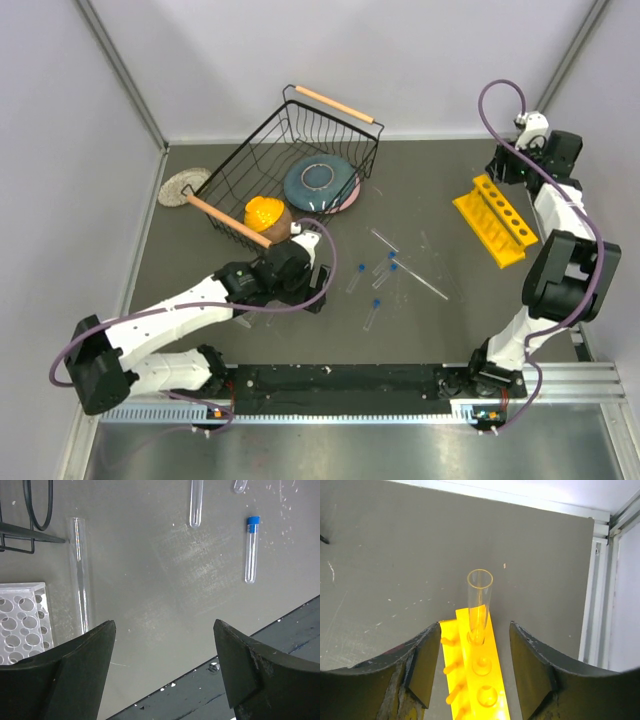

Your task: Organize the chemistry lab equipment

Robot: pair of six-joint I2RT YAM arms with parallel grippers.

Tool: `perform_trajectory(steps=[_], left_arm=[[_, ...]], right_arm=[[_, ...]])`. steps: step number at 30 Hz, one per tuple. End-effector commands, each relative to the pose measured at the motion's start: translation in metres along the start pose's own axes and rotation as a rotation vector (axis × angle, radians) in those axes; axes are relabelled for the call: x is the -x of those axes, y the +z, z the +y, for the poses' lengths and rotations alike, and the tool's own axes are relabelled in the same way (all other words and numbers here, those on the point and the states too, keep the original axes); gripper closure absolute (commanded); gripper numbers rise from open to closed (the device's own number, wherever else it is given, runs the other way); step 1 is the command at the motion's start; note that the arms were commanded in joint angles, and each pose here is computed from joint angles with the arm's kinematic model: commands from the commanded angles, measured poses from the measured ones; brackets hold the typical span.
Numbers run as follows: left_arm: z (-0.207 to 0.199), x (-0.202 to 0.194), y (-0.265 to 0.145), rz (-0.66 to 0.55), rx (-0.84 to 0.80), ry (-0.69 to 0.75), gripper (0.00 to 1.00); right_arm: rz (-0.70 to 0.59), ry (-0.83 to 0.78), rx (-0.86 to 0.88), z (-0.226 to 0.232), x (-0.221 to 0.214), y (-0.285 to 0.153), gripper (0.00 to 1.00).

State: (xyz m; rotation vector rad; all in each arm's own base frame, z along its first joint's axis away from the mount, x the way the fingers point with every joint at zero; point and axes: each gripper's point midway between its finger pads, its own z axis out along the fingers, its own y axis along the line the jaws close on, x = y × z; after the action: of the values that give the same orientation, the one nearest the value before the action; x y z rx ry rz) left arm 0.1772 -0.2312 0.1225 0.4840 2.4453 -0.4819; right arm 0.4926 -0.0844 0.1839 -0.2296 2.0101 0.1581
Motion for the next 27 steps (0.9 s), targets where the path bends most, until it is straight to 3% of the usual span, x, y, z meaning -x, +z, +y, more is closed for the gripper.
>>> perform_trajectory(steps=[1, 9, 16, 20, 27], left_arm=[[-0.006, 0.009, -0.001, 0.012, 0.008, 0.030, 0.16], [0.000, 0.000, 0.006, 0.057, 0.058, 0.025, 0.17], [0.013, -0.008, 0.013, 0.130, 0.151, 0.043, 0.18], [0.026, -0.019, 0.026, 0.221, 0.250, 0.063, 0.23], [0.044, -0.024, 0.030, 0.268, 0.377, 0.075, 0.35]], right_arm=[[-0.127, -0.102, -0.011, 0.006, 0.053, -0.036, 0.42], [-0.142, -0.102, -0.015, 0.009, 0.071, -0.053, 0.42], [-0.024, -0.112, 0.219, 0.059, 0.055, -0.081, 0.42], [-0.019, -0.115, 0.295, 0.090, 0.044, -0.105, 0.42], [0.009, -0.097, 0.351, 0.120, 0.008, -0.127, 0.42]])
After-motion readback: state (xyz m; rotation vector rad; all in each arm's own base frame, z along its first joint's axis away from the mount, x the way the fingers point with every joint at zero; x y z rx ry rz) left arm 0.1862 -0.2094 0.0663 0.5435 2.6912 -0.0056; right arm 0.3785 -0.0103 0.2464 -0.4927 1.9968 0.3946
